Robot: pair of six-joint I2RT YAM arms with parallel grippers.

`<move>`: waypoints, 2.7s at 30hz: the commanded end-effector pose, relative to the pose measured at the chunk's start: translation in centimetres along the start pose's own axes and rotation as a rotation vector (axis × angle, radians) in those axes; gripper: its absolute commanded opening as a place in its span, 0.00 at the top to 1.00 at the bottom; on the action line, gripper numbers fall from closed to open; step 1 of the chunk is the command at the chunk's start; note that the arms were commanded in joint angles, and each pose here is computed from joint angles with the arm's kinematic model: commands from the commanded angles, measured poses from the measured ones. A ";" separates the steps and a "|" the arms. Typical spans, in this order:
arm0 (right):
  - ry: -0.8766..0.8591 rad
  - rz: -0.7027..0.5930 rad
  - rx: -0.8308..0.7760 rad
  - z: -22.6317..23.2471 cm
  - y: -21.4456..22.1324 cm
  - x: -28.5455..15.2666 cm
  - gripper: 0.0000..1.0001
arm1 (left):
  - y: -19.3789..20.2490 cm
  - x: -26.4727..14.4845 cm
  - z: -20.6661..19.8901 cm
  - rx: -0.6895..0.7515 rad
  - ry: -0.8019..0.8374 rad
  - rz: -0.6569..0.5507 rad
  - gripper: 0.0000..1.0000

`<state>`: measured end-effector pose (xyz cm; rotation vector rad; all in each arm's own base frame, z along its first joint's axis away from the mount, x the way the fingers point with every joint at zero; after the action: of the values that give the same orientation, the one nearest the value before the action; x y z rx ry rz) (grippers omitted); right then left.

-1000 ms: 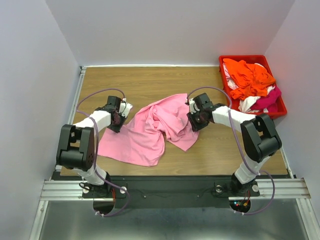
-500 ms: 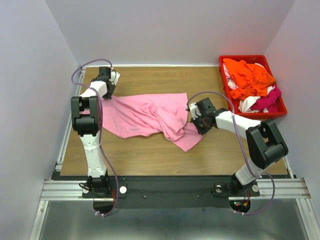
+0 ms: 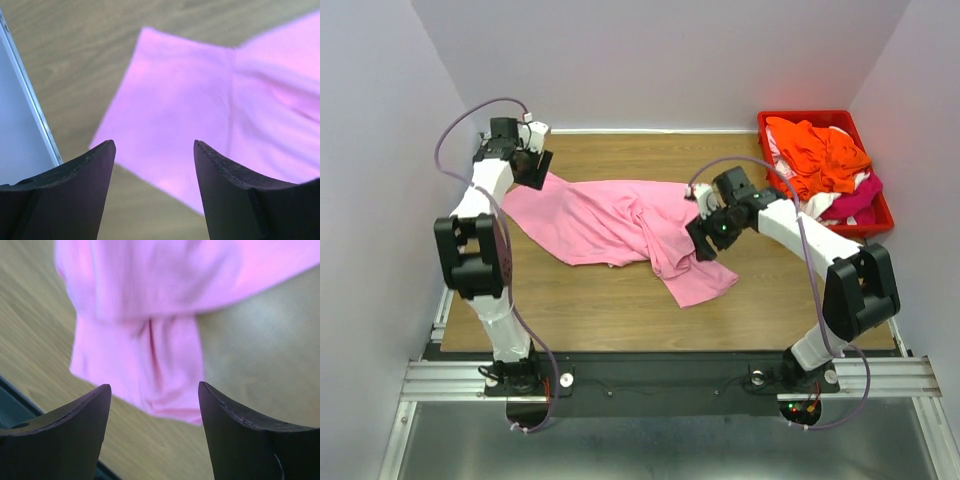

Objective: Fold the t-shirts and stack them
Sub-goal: Flatten the tshirt out

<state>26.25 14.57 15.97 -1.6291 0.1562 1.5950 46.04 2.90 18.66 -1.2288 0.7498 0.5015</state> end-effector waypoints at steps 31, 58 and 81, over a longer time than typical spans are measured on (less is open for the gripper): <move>0.372 -0.042 0.284 -16.5 -8.4 10.6 0.52 | 10.8 -1.4 -4.9 -0.045 0.184 0.180 0.32; 0.338 -0.131 0.256 -12.5 -3.6 -1.5 0.29 | 7.2 -10.4 -4.5 0.103 0.270 0.005 0.22; 0.293 -0.027 0.312 -15.2 -1.5 5.2 0.50 | 7.0 -6.8 2.4 -0.168 0.253 -0.022 0.22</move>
<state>38.77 8.37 10.09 -1.5863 0.5350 1.2717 35.89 7.04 17.85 -1.4532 0.9785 0.4419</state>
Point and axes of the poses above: each gripper's point midway between its finger pads, its own x axis out along the fingers, its own z axis along the line the jaws close on, y = z × x, the point moved 8 cm from there along -x, back along the fingers, and after that the axes turned 5 degrees about -x, right-handed, at the moved point
